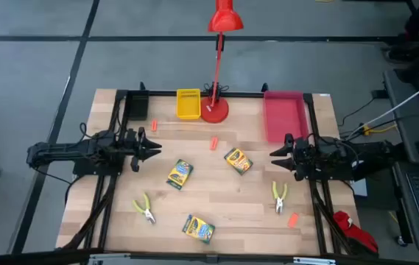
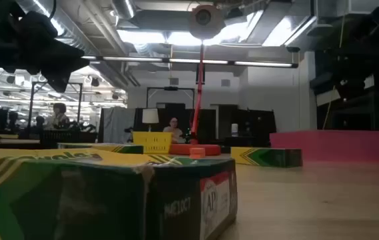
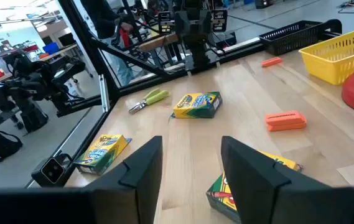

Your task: Pick & Place School Supplies

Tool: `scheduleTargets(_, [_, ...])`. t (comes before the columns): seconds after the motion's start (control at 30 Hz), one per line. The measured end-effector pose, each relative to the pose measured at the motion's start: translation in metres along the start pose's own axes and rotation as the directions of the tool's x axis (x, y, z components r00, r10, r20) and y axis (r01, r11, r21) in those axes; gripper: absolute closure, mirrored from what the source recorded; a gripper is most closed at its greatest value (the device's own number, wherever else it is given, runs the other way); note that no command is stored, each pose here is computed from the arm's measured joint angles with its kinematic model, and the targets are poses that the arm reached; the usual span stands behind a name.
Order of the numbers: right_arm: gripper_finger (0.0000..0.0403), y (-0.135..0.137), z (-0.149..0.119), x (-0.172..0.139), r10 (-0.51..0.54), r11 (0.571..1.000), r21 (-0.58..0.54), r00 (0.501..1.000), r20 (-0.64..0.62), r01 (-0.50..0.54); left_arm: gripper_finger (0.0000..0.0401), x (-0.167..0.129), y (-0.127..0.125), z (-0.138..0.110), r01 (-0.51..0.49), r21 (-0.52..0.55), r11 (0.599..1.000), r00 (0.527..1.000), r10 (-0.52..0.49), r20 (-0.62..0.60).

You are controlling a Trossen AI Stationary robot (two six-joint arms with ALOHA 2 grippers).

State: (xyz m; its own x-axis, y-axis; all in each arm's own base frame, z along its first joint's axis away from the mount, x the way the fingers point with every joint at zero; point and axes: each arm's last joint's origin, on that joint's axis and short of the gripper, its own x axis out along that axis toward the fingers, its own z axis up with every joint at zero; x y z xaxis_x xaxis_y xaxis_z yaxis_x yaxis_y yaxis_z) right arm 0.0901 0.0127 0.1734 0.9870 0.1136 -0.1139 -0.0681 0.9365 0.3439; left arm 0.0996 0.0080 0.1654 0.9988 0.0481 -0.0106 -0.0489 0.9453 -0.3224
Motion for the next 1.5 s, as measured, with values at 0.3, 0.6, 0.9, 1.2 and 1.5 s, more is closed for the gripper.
scheduleTargets(0.3, [0.0237, 0.000, 0.000, 0.000, 0.000, 1.000, 0.000, 1.000, 0.000, 0.000, 0.0299, 0.000, 0.000, 0.000, -0.001, 0.000, 1.000, 1.000, 0.001, 0.000])
scheduleTargets(0.6, [0.0237, 0.000, 0.000, 0.000, 0.000, 1.000, 0.000, 1.000, 0.000, 0.000, 0.0299, 0.000, 0.000, 0.000, -0.001, 0.000, 1.000, 1.000, 0.001, 0.000])
scheduleTargets(0.9, [0.0237, 0.000, 0.000, 0.000, 0.000, 1.000, 0.000, 1.000, 0.000, 0.000, 0.0299, 0.000, 0.000, 0.000, 0.000, 0.000, 1.000, 1.000, 0.000, 0.000])
scheduleTargets(1.2, [0.0237, 0.000, 0.000, 0.000, -0.005, 1.000, 0.000, 1.000, 0.003, 0.005, 0.0299, 0.000, 0.000, 0.000, -0.001, 0.000, 1.000, 1.000, 0.001, 0.000])
scheduleTargets(1.5, [0.0237, -0.008, 0.013, -0.003, -0.348, 0.898, 0.359, 0.909, 0.228, 0.254, 0.0299, 0.000, 0.000, 0.000, 0.000, 0.000, 1.000, 1.000, 0.000, 0.000])
